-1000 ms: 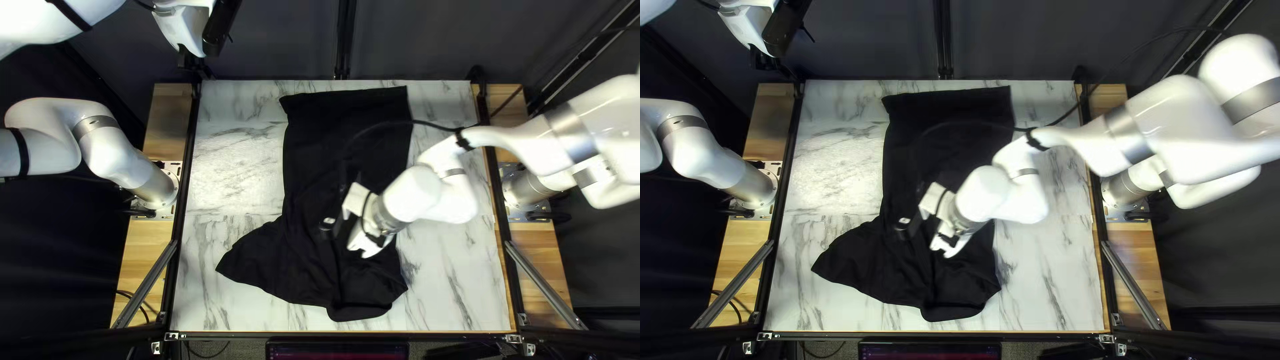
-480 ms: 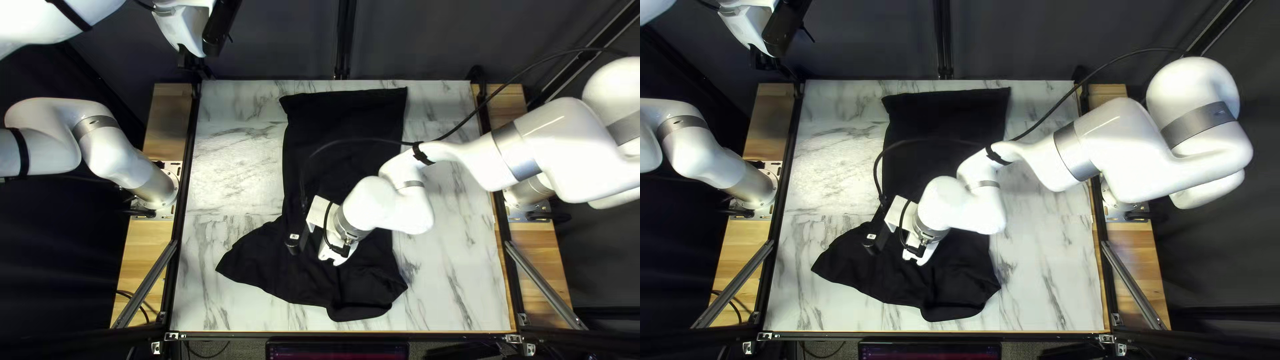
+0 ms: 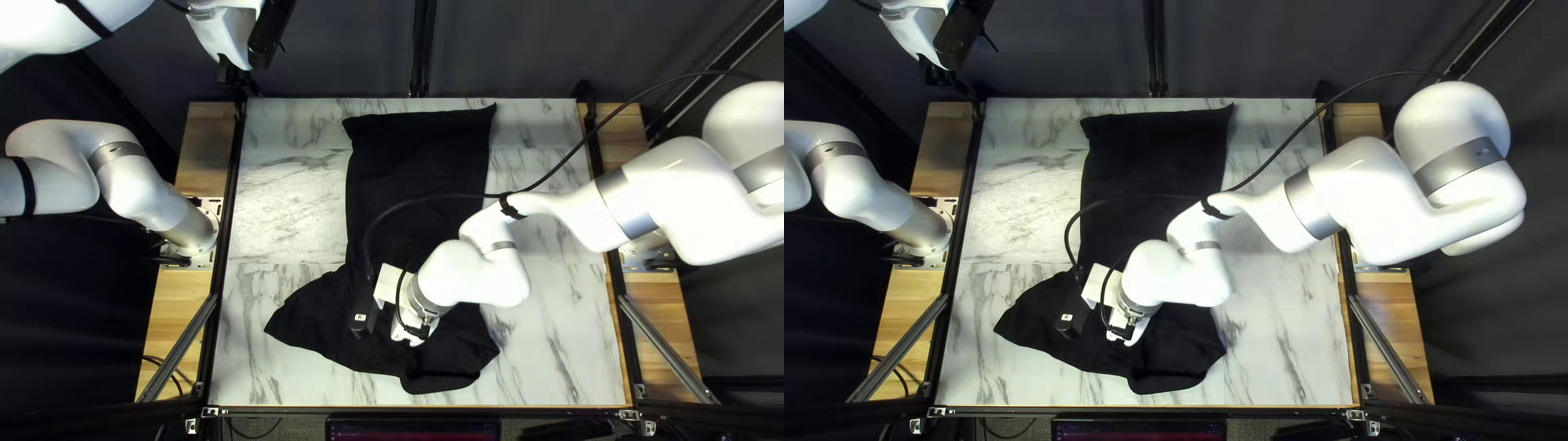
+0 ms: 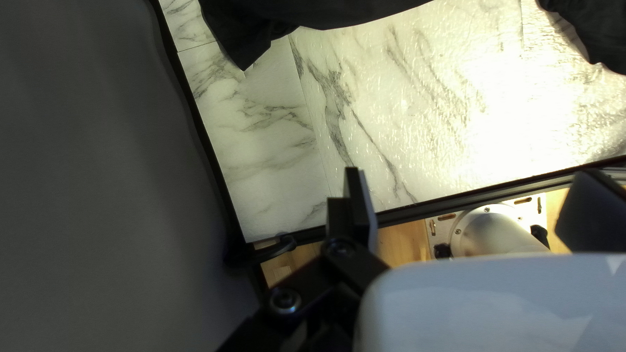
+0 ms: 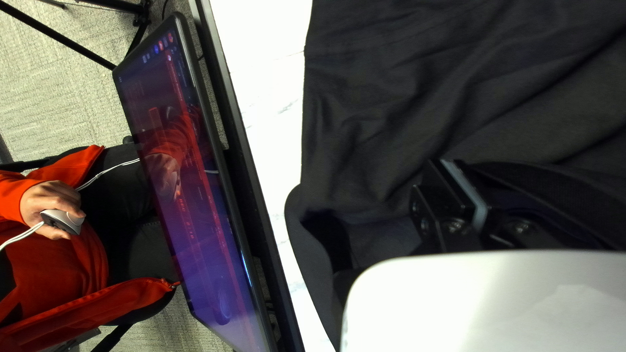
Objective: Fold t-shirt
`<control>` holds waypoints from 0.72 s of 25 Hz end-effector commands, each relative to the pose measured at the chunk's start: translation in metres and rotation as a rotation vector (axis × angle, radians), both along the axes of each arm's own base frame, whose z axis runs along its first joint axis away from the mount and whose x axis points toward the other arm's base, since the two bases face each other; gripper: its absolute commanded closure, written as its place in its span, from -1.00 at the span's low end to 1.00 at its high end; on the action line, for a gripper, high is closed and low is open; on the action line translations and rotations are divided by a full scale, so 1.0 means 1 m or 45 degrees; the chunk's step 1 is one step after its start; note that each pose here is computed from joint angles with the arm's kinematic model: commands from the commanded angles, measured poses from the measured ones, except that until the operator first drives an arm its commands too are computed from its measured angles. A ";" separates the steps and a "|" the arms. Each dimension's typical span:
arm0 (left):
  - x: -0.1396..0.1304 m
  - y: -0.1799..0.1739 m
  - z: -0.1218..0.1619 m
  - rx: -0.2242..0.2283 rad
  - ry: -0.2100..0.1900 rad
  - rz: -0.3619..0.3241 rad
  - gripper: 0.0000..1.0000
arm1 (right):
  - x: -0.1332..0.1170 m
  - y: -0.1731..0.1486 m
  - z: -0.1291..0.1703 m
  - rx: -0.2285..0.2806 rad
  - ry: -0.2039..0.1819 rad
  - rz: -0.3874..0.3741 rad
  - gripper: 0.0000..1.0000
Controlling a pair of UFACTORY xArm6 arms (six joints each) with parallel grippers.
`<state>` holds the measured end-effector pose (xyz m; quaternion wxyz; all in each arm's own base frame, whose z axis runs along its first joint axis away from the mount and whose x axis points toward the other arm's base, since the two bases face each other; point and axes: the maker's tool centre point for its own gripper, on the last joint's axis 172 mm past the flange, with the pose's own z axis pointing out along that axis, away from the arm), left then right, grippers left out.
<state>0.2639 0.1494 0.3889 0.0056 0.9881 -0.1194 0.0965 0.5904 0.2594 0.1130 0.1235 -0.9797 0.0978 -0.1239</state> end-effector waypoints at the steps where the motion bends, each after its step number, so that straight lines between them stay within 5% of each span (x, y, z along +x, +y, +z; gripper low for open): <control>1: 0.000 0.000 0.000 0.000 0.000 0.000 -1.00 | -0.001 0.007 -0.002 -0.009 0.006 0.023 1.00; 18: 0.000 0.000 0.000 0.000 0.000 0.000 -1.00 | -0.004 0.039 0.009 -0.057 0.006 0.085 1.00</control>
